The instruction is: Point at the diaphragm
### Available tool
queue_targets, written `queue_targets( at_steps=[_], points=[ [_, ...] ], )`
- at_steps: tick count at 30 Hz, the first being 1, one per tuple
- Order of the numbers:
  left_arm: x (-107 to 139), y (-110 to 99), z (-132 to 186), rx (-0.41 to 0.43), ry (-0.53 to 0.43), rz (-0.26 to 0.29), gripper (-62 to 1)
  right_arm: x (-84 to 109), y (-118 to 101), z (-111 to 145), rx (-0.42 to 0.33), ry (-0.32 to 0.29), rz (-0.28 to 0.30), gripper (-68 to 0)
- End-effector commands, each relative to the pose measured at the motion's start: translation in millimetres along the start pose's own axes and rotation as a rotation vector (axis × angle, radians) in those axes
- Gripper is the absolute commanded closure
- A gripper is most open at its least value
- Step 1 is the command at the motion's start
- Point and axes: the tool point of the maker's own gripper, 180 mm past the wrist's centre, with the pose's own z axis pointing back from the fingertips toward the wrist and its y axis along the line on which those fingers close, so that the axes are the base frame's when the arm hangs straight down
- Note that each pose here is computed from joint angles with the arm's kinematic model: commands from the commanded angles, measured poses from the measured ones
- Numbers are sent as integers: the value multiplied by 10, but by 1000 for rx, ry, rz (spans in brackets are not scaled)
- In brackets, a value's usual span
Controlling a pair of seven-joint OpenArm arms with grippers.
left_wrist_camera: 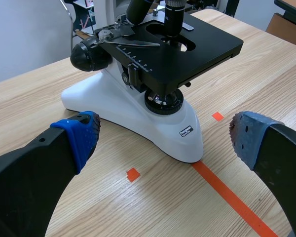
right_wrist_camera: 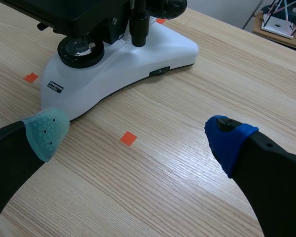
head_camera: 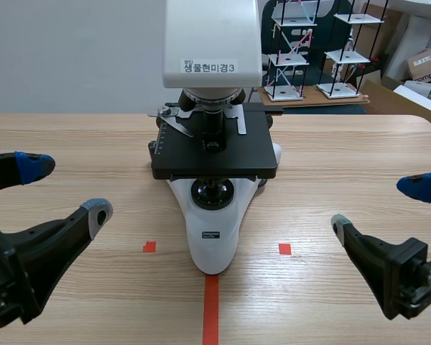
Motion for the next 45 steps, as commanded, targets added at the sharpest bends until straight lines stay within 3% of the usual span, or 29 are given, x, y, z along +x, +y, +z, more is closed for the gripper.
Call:
queue_targets(
  at_steps=[1,23,25,30,31,40,45],
  points=[
    [53,9,5,5,-22,3,-553,96,-14,1,1,-32,6,-604],
    [50,8,5,5,-21,3,-548,95,-14,1,1,-32,6,-604],
    [42,12,7,6,-19,3,-452,95,-14,1,1,-32,6,-604],
    [-113,55,35,19,16,18,-49,96,-14,1,1,-32,6,-604],
    [-172,62,46,20,28,17,-13,96,-14,1,1,-32,6,-604],
    [-600,-69,205,-35,-37,-35,-17,96,-14,1,1,-32,6,-604],
    [-846,48,156,-30,-19,-41,-17,96,-14,1,1,-32,6,-604]
  ],
)
